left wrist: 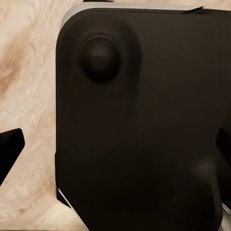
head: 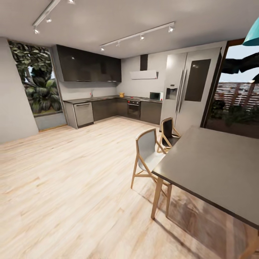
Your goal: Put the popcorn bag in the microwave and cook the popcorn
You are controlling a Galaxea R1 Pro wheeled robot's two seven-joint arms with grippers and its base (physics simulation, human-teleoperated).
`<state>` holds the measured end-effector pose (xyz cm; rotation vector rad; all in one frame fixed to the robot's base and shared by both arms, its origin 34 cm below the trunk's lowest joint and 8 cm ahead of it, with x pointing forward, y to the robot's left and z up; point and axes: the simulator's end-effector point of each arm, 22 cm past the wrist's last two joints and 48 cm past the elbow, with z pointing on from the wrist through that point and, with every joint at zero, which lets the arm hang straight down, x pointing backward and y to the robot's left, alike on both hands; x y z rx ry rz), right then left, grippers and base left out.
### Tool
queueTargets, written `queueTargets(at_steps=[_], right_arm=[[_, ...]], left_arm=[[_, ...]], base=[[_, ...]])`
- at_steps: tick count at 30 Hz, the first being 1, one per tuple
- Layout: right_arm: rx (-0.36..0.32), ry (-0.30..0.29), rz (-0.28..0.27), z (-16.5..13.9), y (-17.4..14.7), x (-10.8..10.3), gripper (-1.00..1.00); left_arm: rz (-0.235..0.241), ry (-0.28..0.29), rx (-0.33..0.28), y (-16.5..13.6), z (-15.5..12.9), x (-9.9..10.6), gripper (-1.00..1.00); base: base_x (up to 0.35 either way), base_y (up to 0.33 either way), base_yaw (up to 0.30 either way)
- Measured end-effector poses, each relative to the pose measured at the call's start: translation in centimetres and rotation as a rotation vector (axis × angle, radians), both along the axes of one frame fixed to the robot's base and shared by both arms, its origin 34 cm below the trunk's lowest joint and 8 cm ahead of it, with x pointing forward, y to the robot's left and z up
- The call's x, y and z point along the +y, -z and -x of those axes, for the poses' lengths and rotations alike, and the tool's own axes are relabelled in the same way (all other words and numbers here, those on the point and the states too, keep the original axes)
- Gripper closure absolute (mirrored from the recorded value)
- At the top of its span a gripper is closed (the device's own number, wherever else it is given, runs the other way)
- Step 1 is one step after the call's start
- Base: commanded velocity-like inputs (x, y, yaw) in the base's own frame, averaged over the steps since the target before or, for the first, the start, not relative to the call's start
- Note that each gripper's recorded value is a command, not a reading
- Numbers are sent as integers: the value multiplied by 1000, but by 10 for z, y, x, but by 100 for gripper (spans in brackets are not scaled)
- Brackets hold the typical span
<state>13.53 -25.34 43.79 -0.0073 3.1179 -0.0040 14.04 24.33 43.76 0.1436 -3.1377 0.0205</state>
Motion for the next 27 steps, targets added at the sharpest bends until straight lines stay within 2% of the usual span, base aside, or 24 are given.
queueTargets(at_steps=[27], right_arm=[[0, -1, 0, 0, 0, 0, -100]], left_arm=[[0, 0, 0, 0, 0, 0, -100]], base=[[0, 0, 269]])
